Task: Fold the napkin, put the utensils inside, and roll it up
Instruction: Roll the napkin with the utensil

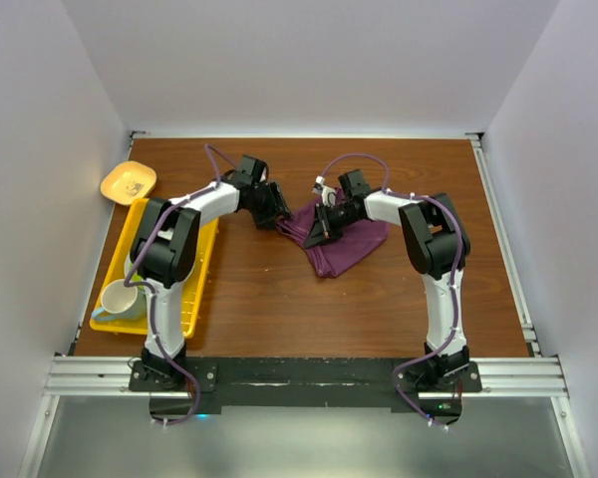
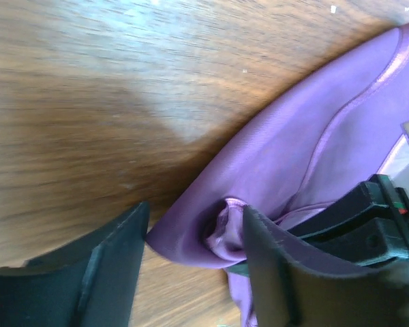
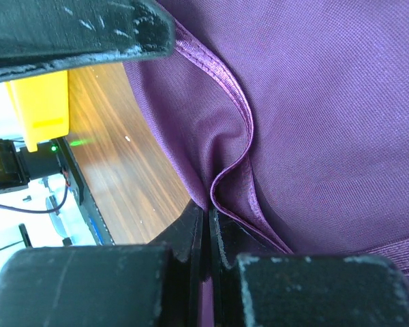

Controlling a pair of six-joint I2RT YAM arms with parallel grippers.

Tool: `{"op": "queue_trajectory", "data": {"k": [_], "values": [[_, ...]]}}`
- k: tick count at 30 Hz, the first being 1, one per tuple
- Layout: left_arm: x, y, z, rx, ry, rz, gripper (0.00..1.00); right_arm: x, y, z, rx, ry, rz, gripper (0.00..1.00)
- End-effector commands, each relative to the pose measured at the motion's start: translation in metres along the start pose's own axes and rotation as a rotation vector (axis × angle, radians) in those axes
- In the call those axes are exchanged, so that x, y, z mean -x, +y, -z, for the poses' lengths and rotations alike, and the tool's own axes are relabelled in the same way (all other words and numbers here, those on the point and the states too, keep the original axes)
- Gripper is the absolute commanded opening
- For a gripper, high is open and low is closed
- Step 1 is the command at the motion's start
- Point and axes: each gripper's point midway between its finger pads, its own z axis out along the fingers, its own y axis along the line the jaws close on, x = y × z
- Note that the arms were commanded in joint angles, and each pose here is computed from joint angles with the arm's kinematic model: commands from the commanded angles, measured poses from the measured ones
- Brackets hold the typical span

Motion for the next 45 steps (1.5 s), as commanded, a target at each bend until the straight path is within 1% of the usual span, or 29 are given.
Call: {"op": "queue_trajectory", "data": {"k": [1, 2, 4, 5, 8, 10, 11, 13, 14, 16, 17, 18, 20, 21, 23, 24, 25, 27, 28, 31, 32, 34, 35, 36, 41, 45], "values": [[-0.014, 0.010, -0.022, 0.005, 0.037, 0.014, 0.55, -0.006, -0.017, -0.002, -0.087, 0.022, 0.001, 0.00], [-0.016, 0.011, -0.023, 0.006, 0.040, 0.023, 0.49, -0.005, -0.017, -0.001, -0.090, 0.021, 0.003, 0.00], [-0.016, 0.010, -0.023, 0.001, 0.039, 0.025, 0.43, -0.006, -0.018, -0.001, -0.095, 0.024, 0.007, 0.00], [-0.016, 0.010, -0.022, 0.000, 0.040, 0.029, 0.36, -0.006, -0.018, -0.002, -0.097, 0.027, 0.008, 0.00], [-0.017, 0.008, -0.019, -0.010, 0.041, 0.037, 0.26, -0.007, -0.019, -0.002, -0.101, 0.032, 0.008, 0.00], [-0.018, 0.005, -0.017, -0.019, 0.045, 0.039, 0.21, -0.005, -0.019, -0.002, -0.108, 0.029, 0.016, 0.00], [-0.018, 0.005, -0.015, -0.021, 0.043, 0.036, 0.15, -0.004, -0.020, -0.002, -0.119, 0.028, 0.018, 0.00], [-0.019, 0.004, -0.013, -0.023, 0.049, 0.036, 0.11, -0.003, -0.018, -0.001, -0.129, 0.032, 0.032, 0.01], [-0.020, 0.003, -0.012, -0.026, 0.054, 0.032, 0.07, -0.002, -0.020, 0.000, -0.155, 0.033, 0.037, 0.06], [-0.024, 0.004, -0.010, -0.015, 0.081, 0.035, 0.05, 0.001, -0.016, 0.005, -0.182, 0.039, 0.063, 0.13], [-0.023, 0.002, -0.009, -0.012, 0.086, 0.030, 0.00, 0.002, -0.012, 0.007, -0.197, 0.038, 0.078, 0.20], [-0.026, 0.005, -0.007, 0.006, 0.106, 0.037, 0.00, 0.003, -0.015, 0.011, -0.246, 0.037, 0.083, 0.24], [-0.024, 0.001, -0.003, 0.007, 0.112, 0.035, 0.00, 0.010, -0.005, 0.021, -0.281, 0.019, 0.126, 0.32], [-0.027, 0.001, -0.001, 0.010, 0.125, 0.037, 0.00, 0.012, -0.004, 0.025, -0.335, 0.014, 0.147, 0.40], [-0.022, -0.004, 0.002, 0.005, 0.121, 0.029, 0.00, 0.015, 0.003, 0.030, -0.367, 0.005, 0.200, 0.47], [-0.023, -0.002, 0.005, 0.020, 0.128, 0.030, 0.00, 0.016, 0.015, 0.033, -0.376, -0.001, 0.234, 0.50], [-0.022, -0.004, 0.006, 0.018, 0.126, 0.024, 0.00, 0.018, 0.015, 0.037, -0.421, -0.008, 0.266, 0.56], [-0.020, -0.008, 0.009, 0.014, 0.127, 0.022, 0.00, 0.017, 0.029, 0.040, -0.448, -0.017, 0.335, 0.61], [-0.020, -0.008, 0.009, 0.012, 0.128, 0.022, 0.00, 0.020, 0.026, 0.044, -0.507, -0.029, 0.374, 0.67], [-0.021, -0.009, 0.010, 0.009, 0.133, 0.021, 0.00, 0.021, 0.036, 0.043, -0.566, -0.050, 0.499, 0.70], [-0.021, -0.009, 0.010, 0.009, 0.135, 0.019, 0.00, 0.023, 0.036, 0.043, -0.615, -0.060, 0.532, 0.70], [-0.024, -0.007, 0.009, 0.014, 0.144, 0.022, 0.00, 0.025, 0.039, 0.039, -0.639, -0.076, 0.600, 0.71], [-0.023, -0.008, 0.010, 0.009, 0.142, 0.019, 0.00, 0.023, 0.040, 0.036, -0.664, -0.072, 0.631, 0.74], [-0.023, -0.008, 0.010, 0.011, 0.142, 0.016, 0.00, 0.026, 0.043, 0.032, -0.665, -0.081, 0.673, 0.75], [-0.021, -0.006, 0.008, 0.020, 0.140, -0.008, 0.00, 0.026, 0.043, 0.011, -0.688, -0.073, 0.756, 0.75], [-0.022, -0.002, 0.004, 0.024, 0.147, -0.036, 0.00, 0.025, 0.037, -0.001, -0.707, -0.052, 0.777, 0.71]]}}
